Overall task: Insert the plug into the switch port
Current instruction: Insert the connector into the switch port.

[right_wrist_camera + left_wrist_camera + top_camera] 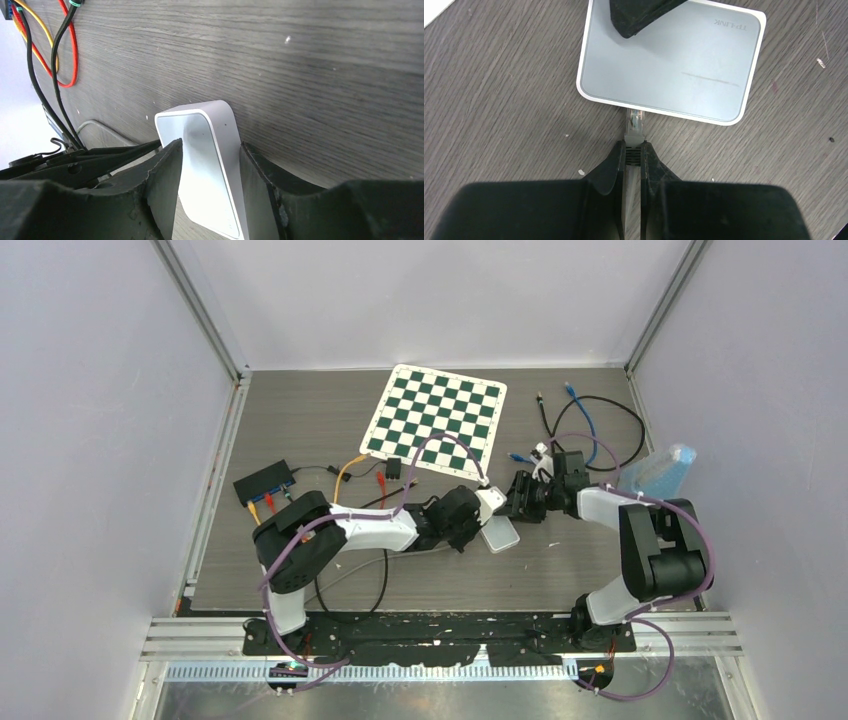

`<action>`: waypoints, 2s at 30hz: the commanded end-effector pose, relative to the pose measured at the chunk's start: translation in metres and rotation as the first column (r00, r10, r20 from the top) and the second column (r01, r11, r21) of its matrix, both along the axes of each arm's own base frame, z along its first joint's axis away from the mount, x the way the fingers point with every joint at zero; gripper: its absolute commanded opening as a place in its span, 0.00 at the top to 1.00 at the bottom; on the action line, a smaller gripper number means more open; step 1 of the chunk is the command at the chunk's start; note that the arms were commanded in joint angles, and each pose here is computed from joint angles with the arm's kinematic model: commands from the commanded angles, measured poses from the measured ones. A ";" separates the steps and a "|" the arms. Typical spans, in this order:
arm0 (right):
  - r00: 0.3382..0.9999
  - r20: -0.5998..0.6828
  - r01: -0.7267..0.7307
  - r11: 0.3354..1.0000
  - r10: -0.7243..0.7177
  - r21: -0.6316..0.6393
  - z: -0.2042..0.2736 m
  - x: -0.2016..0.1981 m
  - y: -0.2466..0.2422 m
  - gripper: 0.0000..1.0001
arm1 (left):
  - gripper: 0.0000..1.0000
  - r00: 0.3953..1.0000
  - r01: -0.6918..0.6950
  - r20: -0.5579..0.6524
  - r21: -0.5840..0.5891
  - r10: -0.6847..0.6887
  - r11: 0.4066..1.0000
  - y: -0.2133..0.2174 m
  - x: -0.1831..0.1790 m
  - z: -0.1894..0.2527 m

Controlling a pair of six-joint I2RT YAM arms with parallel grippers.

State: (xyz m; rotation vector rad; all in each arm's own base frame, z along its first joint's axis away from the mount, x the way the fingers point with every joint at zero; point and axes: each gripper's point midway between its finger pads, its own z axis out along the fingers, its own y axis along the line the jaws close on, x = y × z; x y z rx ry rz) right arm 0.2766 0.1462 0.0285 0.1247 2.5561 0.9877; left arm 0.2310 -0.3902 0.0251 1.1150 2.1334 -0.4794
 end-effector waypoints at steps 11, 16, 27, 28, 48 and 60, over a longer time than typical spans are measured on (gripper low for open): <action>0.997 0.042 -0.068 0.996 0.071 -0.065 -0.001 0.024 -0.001 0.46 | 1.00 0.997 -0.066 0.038 -0.005 0.066 0.998 0.015 0.026 0.014; 0.993 0.059 -0.096 0.994 0.099 -0.052 0.002 0.029 0.004 0.45 | 1.00 0.998 -0.057 0.029 -0.016 0.058 0.998 0.015 0.023 0.011; 0.980 -0.021 -0.199 0.979 0.200 0.036 -0.006 -0.011 0.031 0.46 | 1.00 0.999 -0.039 0.029 -0.056 0.040 0.998 0.000 0.026 0.025; 0.979 -0.026 -0.203 0.978 0.204 0.037 -0.007 -0.013 0.031 0.46 | 1.00 0.998 -0.041 0.040 -0.060 0.043 0.997 -0.001 0.028 0.027; 0.987 0.128 -0.088 0.995 0.093 -0.047 0.040 0.038 -0.002 0.35 | 1.00 0.994 -0.111 0.022 0.056 0.110 0.992 0.056 0.007 0.021; 0.953 0.197 -0.227 0.973 0.230 -0.041 0.051 0.042 0.037 0.36 | 1.00 0.977 -0.191 -0.087 0.040 0.194 0.981 0.063 -0.009 0.024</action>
